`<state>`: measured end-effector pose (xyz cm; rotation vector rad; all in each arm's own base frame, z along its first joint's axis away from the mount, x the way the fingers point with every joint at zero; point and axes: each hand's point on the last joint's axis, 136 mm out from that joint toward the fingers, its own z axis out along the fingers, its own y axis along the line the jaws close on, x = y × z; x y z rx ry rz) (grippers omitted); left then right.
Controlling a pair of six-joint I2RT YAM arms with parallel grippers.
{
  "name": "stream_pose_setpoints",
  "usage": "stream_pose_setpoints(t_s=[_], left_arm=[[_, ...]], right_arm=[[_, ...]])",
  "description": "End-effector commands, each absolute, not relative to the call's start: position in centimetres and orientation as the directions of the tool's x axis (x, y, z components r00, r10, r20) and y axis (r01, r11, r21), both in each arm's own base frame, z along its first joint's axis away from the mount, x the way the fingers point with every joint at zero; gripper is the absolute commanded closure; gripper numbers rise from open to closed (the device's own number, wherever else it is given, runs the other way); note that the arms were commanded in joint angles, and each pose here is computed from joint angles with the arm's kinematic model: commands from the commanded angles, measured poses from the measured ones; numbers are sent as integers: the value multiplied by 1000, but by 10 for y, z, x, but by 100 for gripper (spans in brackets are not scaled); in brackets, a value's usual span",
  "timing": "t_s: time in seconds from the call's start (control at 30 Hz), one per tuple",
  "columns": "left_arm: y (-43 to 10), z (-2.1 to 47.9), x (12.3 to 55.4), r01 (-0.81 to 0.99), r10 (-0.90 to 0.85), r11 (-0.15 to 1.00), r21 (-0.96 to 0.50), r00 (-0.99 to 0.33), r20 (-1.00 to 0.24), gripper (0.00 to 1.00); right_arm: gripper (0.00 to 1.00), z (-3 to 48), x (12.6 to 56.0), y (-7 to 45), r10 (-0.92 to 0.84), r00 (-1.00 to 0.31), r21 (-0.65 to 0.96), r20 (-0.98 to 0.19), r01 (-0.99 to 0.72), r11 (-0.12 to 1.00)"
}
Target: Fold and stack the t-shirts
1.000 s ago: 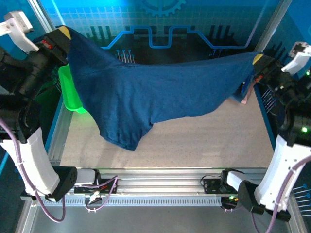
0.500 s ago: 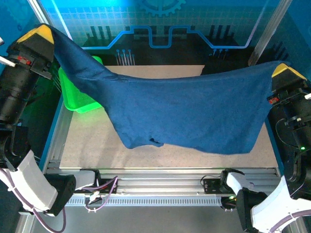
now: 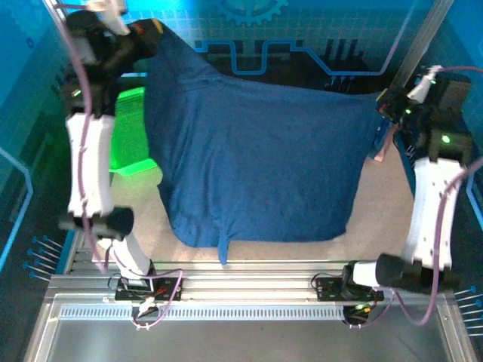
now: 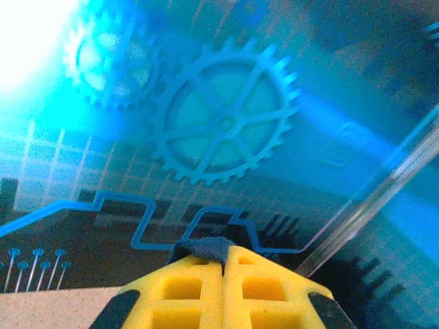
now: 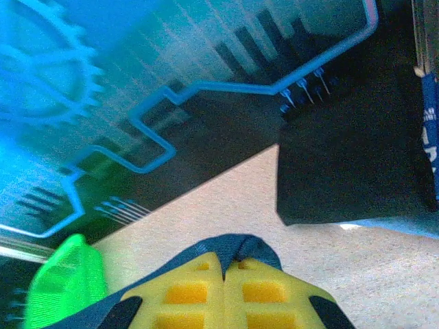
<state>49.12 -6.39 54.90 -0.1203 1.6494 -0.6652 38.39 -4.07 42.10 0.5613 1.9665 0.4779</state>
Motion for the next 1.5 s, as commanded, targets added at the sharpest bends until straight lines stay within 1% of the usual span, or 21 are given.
stream_pose_setpoints(t_s=[0.0,0.03,0.07,0.1,0.13,0.17,0.2,0.27,0.33,0.4,0.53,0.63,0.73,0.83,0.9,0.97,1.07,1.13,1.3,1.37,1.47], left_arm=[[-70,498,569,263,-401,853,-450,-221,-889,100],[-72,483,591,268,-406,849,-455,-218,-887,100],[-72,465,614,257,-414,852,-455,-201,-888,96],[-70,449,632,247,-431,848,-469,-194,-881,88],[-65,433,651,234,-470,831,-504,-189,-862,58],[-60,421,663,213,-515,810,-546,-187,-837,16],[-58,416,669,206,-534,799,-565,-189,-824,2],[-54,409,669,169,-557,789,-590,-207,-804,1],[-62,417,655,185,-535,793,-581,-245,-808,1],[-65,424,631,162,-492,822,-546,-282,-824,1],[-85,417,561,157,-424,842,-515,-398,-814,1],[-106,389,497,140,-374,858,-493,-487,-789,1],[-121,338,436,70,-393,838,-540,-609,-689,1],[-134,282,380,-16,-430,804,-595,-707,-562,1],[-140,246,355,-69,-443,785,-615,-756,-481,1],[-150,214,338,-115,-450,766,-632,-798,-401,1],[-172,178,327,-131,-422,762,-634,-843,-334,1],[-181,156,327,-162,-425,753,-638,-860,-283,1],[-193,122,333,-205,-435,740,-640,-872,-224,1],[-196,112,335,-214,-431,744,-632,-878,-210,1],[-196,100,337,-231,-431,753,-616,-881,-196,1]], right_arm=[[100,405,448,-57,511,-336,478,-791,181,860],[95,393,472,-58,497,-335,469,-801,166,868],[82,378,493,-65,484,-332,440,-810,201,875],[55,365,510,-72,480,-324,425,-815,230,876],[27,355,529,-75,476,-306,419,-824,234,877],[19,337,542,-80,508,-314,434,-802,278,857],[14,329,548,-79,536,-327,460,-778,285,841],[0,328,549,-64,499,-351,432,-792,255,865],[0,332,532,-50,447,-391,381,-805,237,894],[0,327,501,-43,401,-431,318,-808,253,914],[0,309,426,-16,334,-540,287,-772,173,942],[0,272,361,-8,365,-669,305,-647,211,929],[0,227,300,-5,454,-749,335,-483,321,886],[0,183,254,-3,528,-778,350,-341,416,839],[1,154,234,-5,574,-781,345,-246,483,805],[6,129,224,-7,597,-783,328,-174,526,785],[13,92,219,-23,647,-755,276,-105,603,749],[22,78,226,-36,688,-719,282,-103,642,713],[44,55,252,-62,753,-646,322,-129,690,648],[47,49,262,-67,765,-632,342,-126,696,631],[48,42,276,-69,779,-616,373,-117,699,610]])
